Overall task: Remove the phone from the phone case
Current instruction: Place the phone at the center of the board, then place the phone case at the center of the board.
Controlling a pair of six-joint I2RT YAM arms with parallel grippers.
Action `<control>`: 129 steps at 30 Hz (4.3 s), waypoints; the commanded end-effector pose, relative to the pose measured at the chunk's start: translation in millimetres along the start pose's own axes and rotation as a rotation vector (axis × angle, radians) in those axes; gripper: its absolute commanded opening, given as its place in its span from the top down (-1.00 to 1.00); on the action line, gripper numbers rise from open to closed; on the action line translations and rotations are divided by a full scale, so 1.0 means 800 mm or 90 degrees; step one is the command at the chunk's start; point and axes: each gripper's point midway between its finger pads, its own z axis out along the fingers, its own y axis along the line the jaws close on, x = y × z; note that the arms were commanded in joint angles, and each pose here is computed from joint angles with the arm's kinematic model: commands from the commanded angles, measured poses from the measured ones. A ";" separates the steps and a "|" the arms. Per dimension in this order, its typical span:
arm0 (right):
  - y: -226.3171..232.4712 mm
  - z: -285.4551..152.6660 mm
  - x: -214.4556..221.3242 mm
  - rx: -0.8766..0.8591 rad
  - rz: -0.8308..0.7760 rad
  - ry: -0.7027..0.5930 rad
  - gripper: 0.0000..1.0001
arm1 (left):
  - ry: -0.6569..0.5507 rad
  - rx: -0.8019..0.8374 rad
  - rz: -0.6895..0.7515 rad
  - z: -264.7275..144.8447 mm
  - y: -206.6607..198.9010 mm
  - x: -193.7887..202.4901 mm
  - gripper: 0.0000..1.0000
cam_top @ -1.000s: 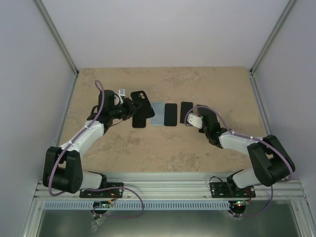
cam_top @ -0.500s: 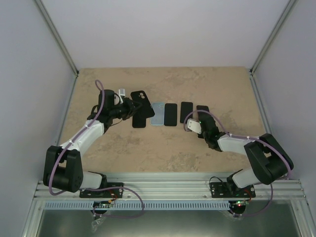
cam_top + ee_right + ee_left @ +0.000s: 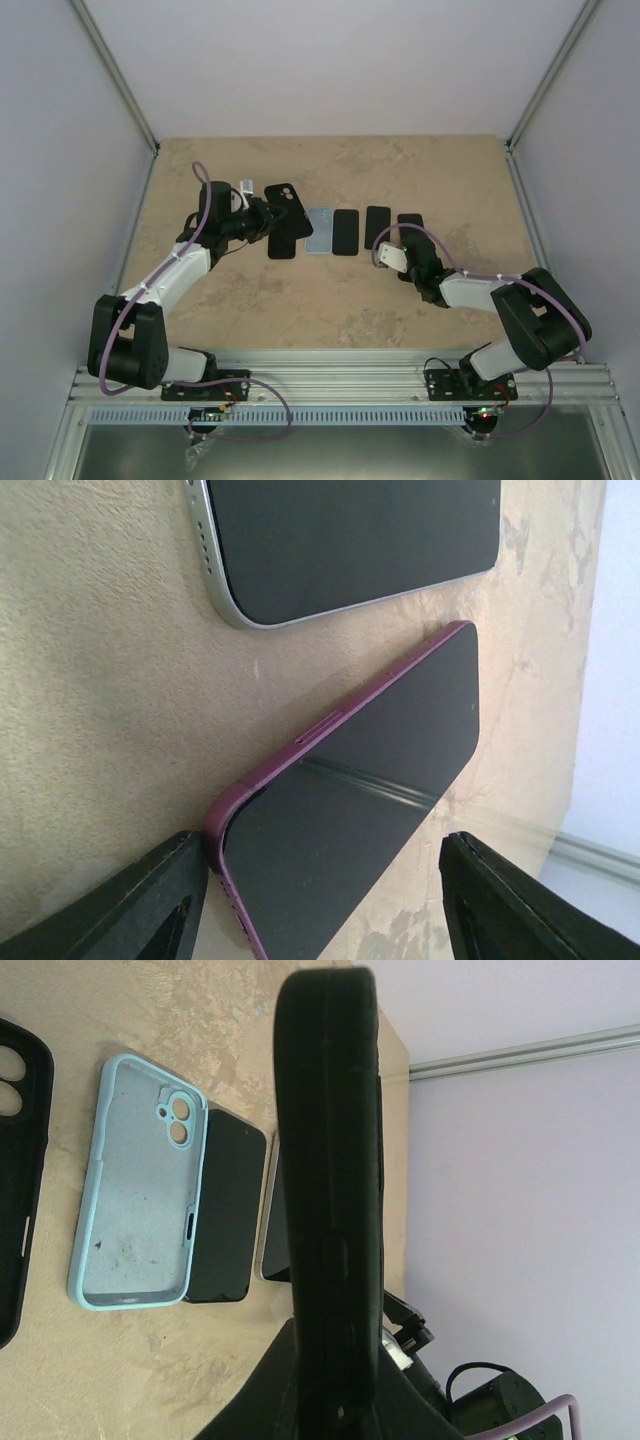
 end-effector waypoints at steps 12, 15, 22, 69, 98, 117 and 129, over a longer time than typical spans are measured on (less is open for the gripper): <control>-0.020 0.005 -0.016 0.015 0.014 -0.023 -0.51 | -0.009 0.013 0.010 -0.005 -0.012 -0.010 1.00; -0.027 0.003 -0.020 0.015 0.024 -0.031 -0.54 | -0.011 0.011 0.010 -0.006 -0.010 -0.011 1.00; -0.046 0.005 -0.033 0.015 0.045 -0.042 -0.57 | -0.014 0.009 0.012 -0.007 -0.009 -0.012 1.00; -0.165 -0.152 -0.102 -0.119 0.396 -0.284 -0.95 | 0.101 -0.196 0.327 -0.089 0.130 -0.078 1.00; -0.150 -0.134 -0.105 -0.160 0.394 -0.269 -0.95 | 0.215 -0.124 0.213 -0.013 0.223 -0.080 1.00; -0.146 -0.127 -0.107 -0.171 0.395 -0.266 -0.95 | 0.156 -0.232 0.259 -0.029 0.231 -0.113 0.01; -0.176 -0.145 -0.094 -0.177 0.458 -0.302 -0.95 | 0.009 -0.339 0.451 -0.112 0.102 -0.203 -0.98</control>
